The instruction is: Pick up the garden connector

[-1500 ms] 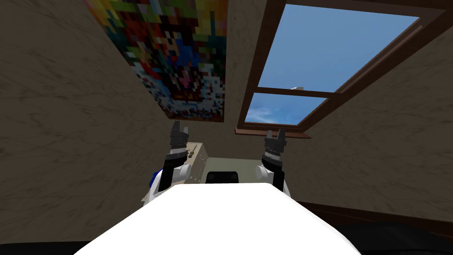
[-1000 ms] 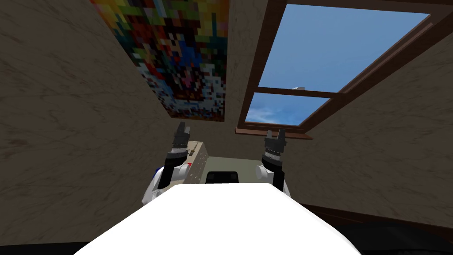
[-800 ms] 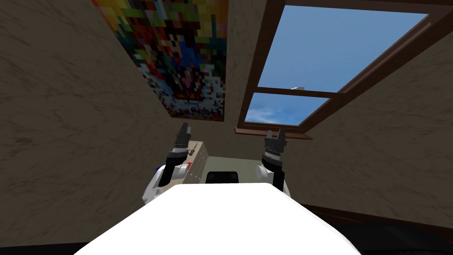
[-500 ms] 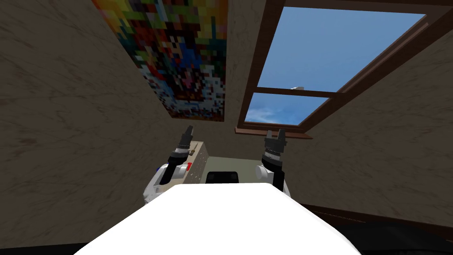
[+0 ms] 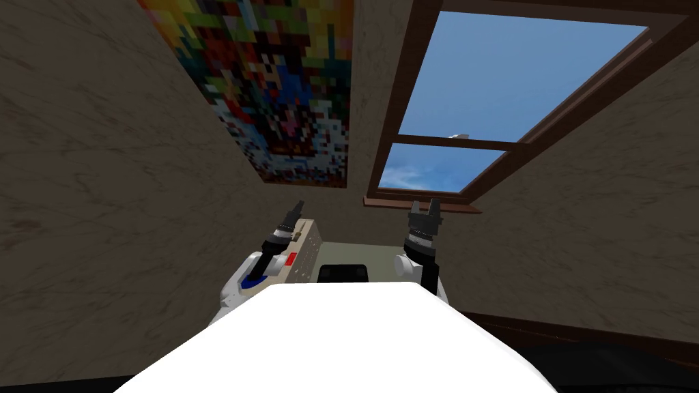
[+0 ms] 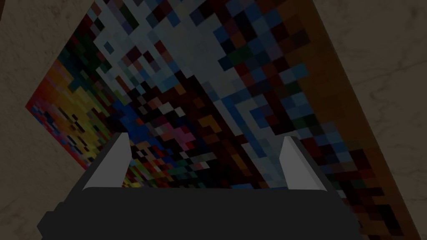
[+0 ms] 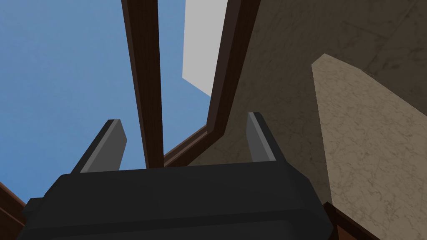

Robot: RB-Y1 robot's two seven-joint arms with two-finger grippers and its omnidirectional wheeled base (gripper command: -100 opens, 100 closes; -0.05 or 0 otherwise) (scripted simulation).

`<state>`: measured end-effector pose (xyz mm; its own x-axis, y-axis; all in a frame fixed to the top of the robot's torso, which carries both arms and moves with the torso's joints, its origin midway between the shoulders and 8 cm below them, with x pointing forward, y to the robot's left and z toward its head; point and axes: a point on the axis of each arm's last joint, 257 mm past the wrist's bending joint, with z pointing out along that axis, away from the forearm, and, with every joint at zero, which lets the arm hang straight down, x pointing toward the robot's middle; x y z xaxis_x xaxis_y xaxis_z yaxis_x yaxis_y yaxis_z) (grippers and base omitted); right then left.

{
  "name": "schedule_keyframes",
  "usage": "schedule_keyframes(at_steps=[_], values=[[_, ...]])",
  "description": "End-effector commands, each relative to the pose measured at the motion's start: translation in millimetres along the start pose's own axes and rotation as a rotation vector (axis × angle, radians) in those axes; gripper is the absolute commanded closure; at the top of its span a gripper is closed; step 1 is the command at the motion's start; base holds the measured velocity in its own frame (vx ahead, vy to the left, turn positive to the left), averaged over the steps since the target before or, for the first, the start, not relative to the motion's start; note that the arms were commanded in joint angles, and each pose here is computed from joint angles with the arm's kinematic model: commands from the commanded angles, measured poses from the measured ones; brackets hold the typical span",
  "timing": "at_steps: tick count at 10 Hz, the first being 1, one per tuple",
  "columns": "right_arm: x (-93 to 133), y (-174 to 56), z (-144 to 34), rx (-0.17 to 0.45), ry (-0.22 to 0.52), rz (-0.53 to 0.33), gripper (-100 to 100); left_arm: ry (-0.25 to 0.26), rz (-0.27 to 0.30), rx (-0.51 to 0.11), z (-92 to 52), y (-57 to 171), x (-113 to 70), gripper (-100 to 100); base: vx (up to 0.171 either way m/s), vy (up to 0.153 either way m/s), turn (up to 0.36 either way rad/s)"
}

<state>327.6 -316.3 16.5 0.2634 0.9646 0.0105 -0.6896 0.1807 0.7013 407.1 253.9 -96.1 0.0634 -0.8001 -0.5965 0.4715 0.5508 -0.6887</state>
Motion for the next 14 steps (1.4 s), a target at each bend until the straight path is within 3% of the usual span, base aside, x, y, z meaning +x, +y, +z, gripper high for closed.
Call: schedule_keyframes(at_steps=[1, 4, 5, 6, 8, 9, 10, 11, 14], values=[[0, 0, 0.0, 0.000, 0.000, 0.000, 0, 0.029, 0.014, -0.026, -5.5, 15, 10.1, -100, 0.016, 0.022, -0.031], [0, 0, 0.0, 0.000, 0.000, 0.000, 0, 0.124, 0.072, -0.056, -16.2, 43, 28.5, -100, 0.023, 0.016, -0.062], [0, 0, 0.0, 0.000, 0.000, 0.000, 0, 0.132, 0.071, -0.081, -21.4, 55, 31.7, -100, 0.024, 0.010, -0.055], [0, 0, 0.0, 0.000, 0.000, 0.000, 0, 0.177, 0.100, -0.087, -25.9, 65, 38.8, -100, 0.034, 0.003, -0.118], [0, 0, 0.0, 0.000, 0.000, 0.000, 0, 0.187, 0.098, -0.119, -33.5, 79, 42.5, -100, 0.019, 0.003, -0.013], [0, 0, 0.0, 0.000, 0.000, 0.000, 0, 0.236, 0.126, -0.135, -41.4, 93, 50.0, -100, 0.024, -0.002, -0.100], [0, 0, 0.0, 0.000, 0.000, 0.000, 0, 0.243, 0.125, -0.157, -47.2, 103, 52.1, -100, 0.026, 0.001, -0.082], [0, 0, 0.0, 0.000, 0.000, 0.000, 0, 0.292, 0.152, -0.168, -55.2, 115, 58.6, -100, 0.034, -0.001, -0.139], [0, 0, 0.0, 0.000, 0.000, 0.000, 0, 0.361, 0.177, -0.242, -82.6, 152, 68.3, -100, 0.036, -0.007, -0.094]])
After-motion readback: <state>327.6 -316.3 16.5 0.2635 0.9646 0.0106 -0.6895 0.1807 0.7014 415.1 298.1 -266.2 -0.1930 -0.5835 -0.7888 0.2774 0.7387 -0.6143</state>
